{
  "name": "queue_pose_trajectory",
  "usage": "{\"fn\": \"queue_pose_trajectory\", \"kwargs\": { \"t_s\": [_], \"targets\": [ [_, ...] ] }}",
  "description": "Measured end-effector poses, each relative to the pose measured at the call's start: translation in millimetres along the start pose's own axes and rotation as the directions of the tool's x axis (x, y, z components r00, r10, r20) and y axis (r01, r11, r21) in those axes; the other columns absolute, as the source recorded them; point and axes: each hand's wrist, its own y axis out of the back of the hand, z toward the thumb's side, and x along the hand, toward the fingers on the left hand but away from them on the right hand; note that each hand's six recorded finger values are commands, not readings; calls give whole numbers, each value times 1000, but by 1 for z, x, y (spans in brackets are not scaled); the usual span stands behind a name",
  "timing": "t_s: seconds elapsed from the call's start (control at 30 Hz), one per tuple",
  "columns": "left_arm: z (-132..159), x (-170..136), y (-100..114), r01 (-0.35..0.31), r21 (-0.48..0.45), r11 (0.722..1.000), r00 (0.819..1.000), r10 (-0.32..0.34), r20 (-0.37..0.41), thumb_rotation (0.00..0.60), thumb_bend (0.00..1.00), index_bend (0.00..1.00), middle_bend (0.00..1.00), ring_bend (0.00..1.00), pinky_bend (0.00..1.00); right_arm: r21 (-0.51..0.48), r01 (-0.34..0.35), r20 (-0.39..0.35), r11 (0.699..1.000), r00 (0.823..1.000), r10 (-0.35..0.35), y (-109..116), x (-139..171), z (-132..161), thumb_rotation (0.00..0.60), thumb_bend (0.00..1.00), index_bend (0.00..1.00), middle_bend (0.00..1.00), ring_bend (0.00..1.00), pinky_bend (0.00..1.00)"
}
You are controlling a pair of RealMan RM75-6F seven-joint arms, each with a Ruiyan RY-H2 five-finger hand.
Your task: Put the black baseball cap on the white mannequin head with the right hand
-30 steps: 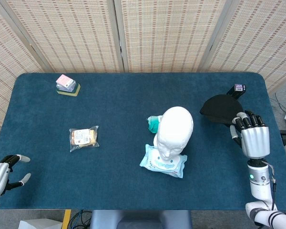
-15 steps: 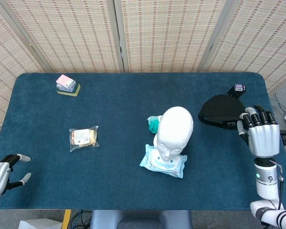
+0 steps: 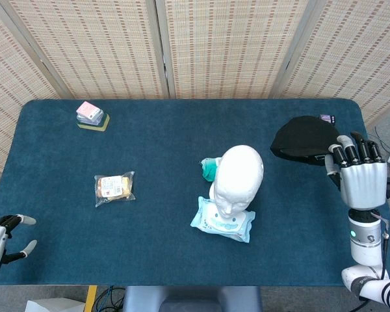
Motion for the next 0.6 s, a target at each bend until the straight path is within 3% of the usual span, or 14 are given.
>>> {"fn": "queue_pose_trajectory", "kwargs": {
  "t_s": [0.27, 0.6],
  "targets": [
    [5, 5, -1, 0, -1, 1000, 1000, 0, -5, 600, 222, 381, 408, 300, 506, 35, 75, -40, 997, 996, -74, 16, -36, 21, 600, 435, 801, 440, 305, 441],
    [4, 5, 1, -5, -10, 1000, 1000, 5, -7, 600, 223, 382, 408, 300, 506, 67, 132, -106, 989, 987, -125, 17, -62, 61, 600, 431, 804, 440, 305, 441]
  ]
}}
